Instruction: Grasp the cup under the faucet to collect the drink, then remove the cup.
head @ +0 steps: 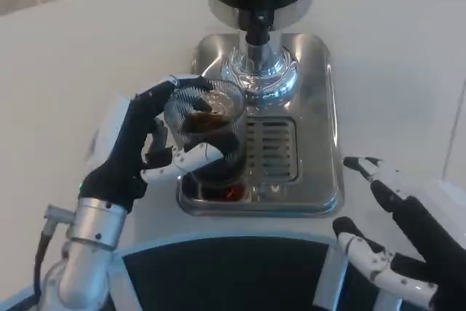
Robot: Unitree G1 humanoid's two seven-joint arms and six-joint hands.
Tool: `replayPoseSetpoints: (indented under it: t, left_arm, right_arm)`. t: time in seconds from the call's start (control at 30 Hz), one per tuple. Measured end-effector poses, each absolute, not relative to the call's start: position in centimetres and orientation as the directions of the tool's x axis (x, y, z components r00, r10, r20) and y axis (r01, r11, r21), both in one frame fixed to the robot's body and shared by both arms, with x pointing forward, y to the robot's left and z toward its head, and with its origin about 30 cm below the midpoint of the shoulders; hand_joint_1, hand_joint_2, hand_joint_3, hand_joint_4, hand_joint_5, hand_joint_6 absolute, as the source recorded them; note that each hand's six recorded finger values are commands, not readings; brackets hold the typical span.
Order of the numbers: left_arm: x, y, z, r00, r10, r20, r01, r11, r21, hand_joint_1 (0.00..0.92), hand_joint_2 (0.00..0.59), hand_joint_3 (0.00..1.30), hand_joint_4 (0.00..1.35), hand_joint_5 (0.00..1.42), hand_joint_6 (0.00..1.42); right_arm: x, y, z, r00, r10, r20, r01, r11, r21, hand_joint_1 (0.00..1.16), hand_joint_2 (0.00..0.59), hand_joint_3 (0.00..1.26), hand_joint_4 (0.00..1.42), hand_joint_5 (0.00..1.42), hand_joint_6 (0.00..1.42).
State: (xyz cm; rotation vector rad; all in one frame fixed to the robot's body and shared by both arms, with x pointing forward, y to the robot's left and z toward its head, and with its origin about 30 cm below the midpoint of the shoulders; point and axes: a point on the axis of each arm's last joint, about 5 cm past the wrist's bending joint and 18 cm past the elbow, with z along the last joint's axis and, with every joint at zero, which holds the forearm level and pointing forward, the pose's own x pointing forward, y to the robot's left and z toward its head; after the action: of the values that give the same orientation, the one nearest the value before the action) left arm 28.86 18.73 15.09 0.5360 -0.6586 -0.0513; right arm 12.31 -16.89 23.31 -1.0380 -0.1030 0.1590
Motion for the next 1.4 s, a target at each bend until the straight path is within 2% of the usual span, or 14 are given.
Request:
replayPoseSetpoints:
  t: [0.37, 0.63, 1.13, 1.4]
  left_arm:
    - [26.9, 21.6, 14.9, 0.792, -0.223, 0.568, -0.113, 0.861, 0.496, 0.582, 0.097, 0.96, 1.17, 1.36, 1.42]
    - [25.5, 22.8, 15.3, 0.760, -0.262, 0.594, -0.100, 0.857, 0.506, 0.579, 0.094, 0.96, 1.17, 1.36, 1.42]
    - [23.4, 24.0, 15.8, 0.729, -0.308, 0.612, -0.063, 0.860, 0.507, 0.580, 0.084, 0.96, 1.17, 1.36, 1.42]
    - [22.0, 24.6, 15.9, 0.711, -0.329, 0.621, -0.047, 0.859, 0.509, 0.585, 0.081, 0.96, 1.17, 1.36, 1.42]
  right_arm:
    - [12.9, -17.1, 24.1, 0.982, 0.184, 0.047, -0.045, 0.464, -0.885, 0.40, 0.494, 0.04, 0.00, 0.00, 0.00]
    - [13.2, -16.9, 24.7, 0.975, 0.209, 0.070, -0.029, 0.435, -0.900, 0.40, 0.494, 0.04, 0.00, 0.00, 0.00]
    - [13.3, -16.9, 25.1, 0.970, 0.228, 0.078, -0.020, 0.399, -0.917, 0.39, 0.496, 0.04, 0.00, 0.00, 0.00]
    - [13.4, -16.0, 25.1, 0.957, 0.280, 0.071, -0.037, 0.360, -0.932, 0.40, 0.501, 0.03, 0.00, 0.00, 0.00]
